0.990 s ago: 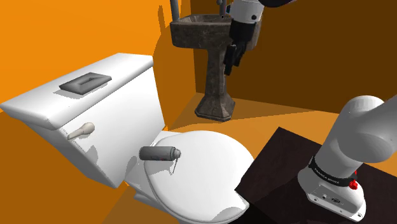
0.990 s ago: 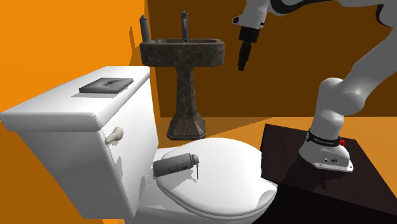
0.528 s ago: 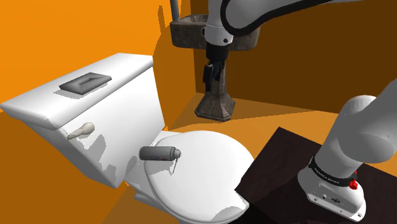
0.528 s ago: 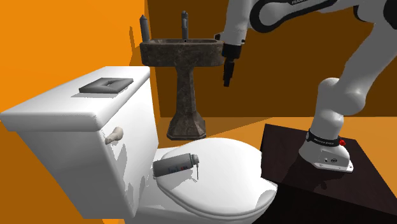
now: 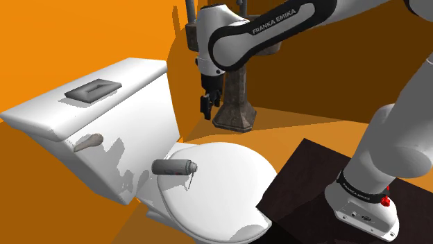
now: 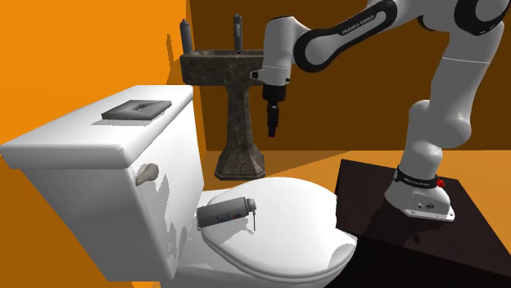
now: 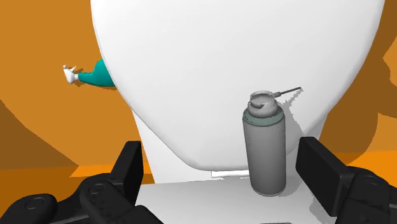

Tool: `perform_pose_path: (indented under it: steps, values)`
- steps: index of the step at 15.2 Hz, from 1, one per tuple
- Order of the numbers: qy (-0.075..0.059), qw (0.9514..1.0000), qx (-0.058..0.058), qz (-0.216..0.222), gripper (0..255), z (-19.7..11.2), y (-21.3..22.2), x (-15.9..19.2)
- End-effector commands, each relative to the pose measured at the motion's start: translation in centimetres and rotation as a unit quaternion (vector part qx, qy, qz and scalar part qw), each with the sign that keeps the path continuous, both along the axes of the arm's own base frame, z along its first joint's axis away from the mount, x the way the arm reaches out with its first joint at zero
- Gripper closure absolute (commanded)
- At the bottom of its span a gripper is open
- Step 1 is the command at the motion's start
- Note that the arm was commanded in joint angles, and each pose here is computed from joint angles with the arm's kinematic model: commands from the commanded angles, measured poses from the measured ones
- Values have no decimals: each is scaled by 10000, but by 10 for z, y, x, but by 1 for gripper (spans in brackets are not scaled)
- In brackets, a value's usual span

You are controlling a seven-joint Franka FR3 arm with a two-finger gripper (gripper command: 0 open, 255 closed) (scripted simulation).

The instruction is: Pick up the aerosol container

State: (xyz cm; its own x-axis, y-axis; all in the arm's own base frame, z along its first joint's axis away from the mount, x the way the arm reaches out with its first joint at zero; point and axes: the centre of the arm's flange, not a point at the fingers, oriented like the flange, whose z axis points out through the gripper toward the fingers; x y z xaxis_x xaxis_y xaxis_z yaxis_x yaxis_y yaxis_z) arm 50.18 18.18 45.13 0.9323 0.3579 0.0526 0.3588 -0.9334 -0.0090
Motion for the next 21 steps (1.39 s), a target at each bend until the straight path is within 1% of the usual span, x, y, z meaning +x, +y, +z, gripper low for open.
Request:
perform_pose_path:
  steps: [1,10,19,21]
  values:
    - [62,9999,-25,105,0,-21,16,10]
    - [348,9977,-142,567,0,-109,87,61]
    - [633,9924,-259,1027,0,-202,160,99]
    - [647,9920,-265,1049,0,-212,163,101]
